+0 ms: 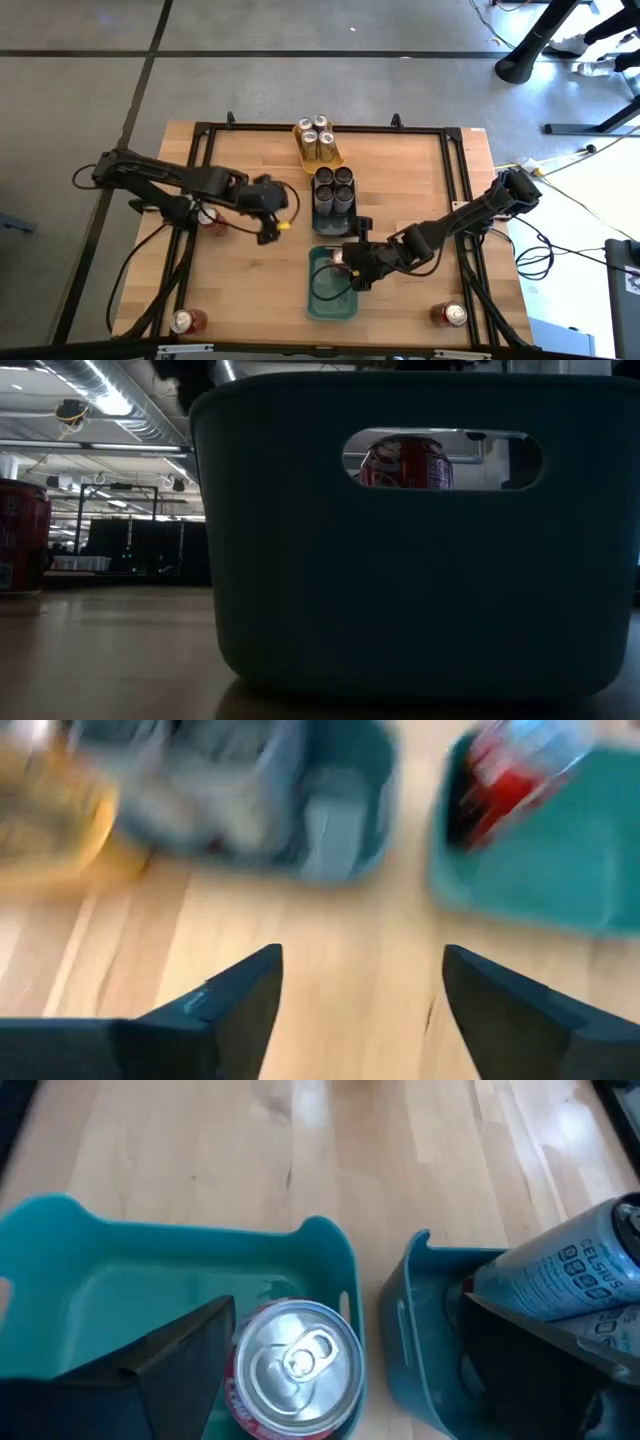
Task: Sort soda cans
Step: Put the top right red soda can into the green bin
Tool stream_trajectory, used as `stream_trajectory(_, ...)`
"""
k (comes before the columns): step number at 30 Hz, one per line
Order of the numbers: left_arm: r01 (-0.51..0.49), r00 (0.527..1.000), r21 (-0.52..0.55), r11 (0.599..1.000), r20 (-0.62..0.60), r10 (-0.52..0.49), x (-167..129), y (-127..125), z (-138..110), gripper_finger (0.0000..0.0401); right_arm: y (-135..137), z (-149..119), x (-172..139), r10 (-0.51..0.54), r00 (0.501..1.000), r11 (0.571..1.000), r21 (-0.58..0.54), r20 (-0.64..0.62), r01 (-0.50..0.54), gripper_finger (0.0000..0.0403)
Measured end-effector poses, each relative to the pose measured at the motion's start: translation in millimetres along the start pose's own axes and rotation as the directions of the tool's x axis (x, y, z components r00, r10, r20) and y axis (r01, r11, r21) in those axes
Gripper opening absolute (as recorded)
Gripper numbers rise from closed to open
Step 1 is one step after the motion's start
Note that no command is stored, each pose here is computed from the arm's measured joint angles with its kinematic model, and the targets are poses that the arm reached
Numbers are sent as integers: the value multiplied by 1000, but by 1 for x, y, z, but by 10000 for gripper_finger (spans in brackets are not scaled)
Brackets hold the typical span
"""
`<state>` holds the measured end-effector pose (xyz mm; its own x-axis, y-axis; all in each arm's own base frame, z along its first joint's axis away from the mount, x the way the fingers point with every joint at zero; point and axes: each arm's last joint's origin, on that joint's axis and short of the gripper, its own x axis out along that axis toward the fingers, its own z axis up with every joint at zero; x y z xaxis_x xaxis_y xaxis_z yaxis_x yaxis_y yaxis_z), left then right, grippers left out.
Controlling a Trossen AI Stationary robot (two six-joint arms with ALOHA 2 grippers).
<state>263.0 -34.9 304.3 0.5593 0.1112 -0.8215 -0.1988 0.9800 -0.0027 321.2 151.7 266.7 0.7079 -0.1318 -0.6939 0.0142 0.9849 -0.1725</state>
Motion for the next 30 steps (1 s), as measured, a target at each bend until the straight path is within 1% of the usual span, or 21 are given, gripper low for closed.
stream_trajectory(3,-67,991,-90,994,-124,55,-18,14,-8,280,0,-8,5,-17,1000,1000,-7,-11,17,379)
stream_trajectory(6,-115,977,-162,980,-197,82,-36,23,-17,282,0,-15,9,-22,999,1000,-9,-29,22,379)
stream_trajectory(8,-127,975,-201,971,-206,84,-44,26,-21,282,0,-18,10,-24,999,1000,-10,-38,24,379)
stream_trajectory(13,-111,984,-263,958,-165,68,-57,27,-26,283,0,-18,11,-23,999,1000,-6,-33,23,379)
stream_trajectory(15,-122,982,-301,946,-175,71,-59,28,-28,283,1,-18,11,-22,999,1000,-5,-31,22,379)
stream_trajectory(21,-150,972,-304,941,-218,85,-66,31,-36,283,1,-17,11,-22,999,1000,-4,-28,22,379)
stream_trajectory(23,-151,969,-281,948,-231,86,-66,30,-37,285,1,-17,11,-22,999,1000,-4,-28,21,379)
stream_trajectory(26,-162,959,-251,954,-266,93,-66,28,-40,298,1,-17,11,-21,999,1000,-3,-27,21,379)
stream_trajectory(30,-170,951,-232,958,-292,98,-67,26,-44,328,1,-17,11,-20,1000,1000,-1,-24,20,379)
